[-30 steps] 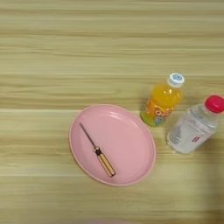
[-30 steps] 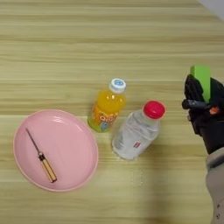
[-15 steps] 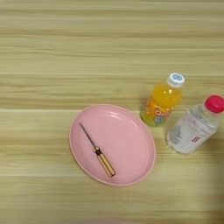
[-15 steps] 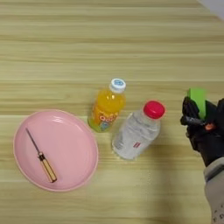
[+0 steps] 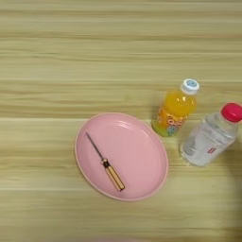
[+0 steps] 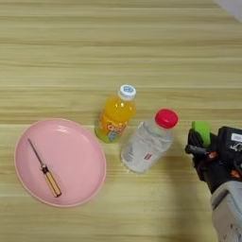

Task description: Move the objects on the table

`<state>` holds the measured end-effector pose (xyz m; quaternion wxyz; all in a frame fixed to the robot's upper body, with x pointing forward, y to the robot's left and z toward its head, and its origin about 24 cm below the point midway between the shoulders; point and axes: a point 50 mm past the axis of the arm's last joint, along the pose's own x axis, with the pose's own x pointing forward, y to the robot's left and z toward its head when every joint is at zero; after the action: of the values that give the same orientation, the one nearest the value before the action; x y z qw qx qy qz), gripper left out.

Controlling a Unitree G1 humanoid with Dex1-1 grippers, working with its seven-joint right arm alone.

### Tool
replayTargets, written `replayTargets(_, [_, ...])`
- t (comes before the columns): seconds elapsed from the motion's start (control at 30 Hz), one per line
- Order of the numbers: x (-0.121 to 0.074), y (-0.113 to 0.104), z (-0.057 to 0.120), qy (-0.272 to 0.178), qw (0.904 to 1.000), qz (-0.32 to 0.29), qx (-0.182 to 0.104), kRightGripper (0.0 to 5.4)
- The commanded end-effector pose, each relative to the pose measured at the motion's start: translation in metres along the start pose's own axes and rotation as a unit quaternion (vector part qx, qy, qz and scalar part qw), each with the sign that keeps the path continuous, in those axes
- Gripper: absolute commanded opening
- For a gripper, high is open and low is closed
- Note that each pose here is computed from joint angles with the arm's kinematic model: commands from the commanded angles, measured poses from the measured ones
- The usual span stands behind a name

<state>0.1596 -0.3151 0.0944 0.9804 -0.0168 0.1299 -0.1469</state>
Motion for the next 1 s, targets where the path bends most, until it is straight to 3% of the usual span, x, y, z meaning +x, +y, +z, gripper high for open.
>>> replayTargets(0.03, [0.004,0.003,0.01,-0.034,0.999,0.009,-0.027,1.41])
replayTargets(1.0, [0.016,0.004,-0.021,0.021,0.9991,0.017,-0.032,1.41])
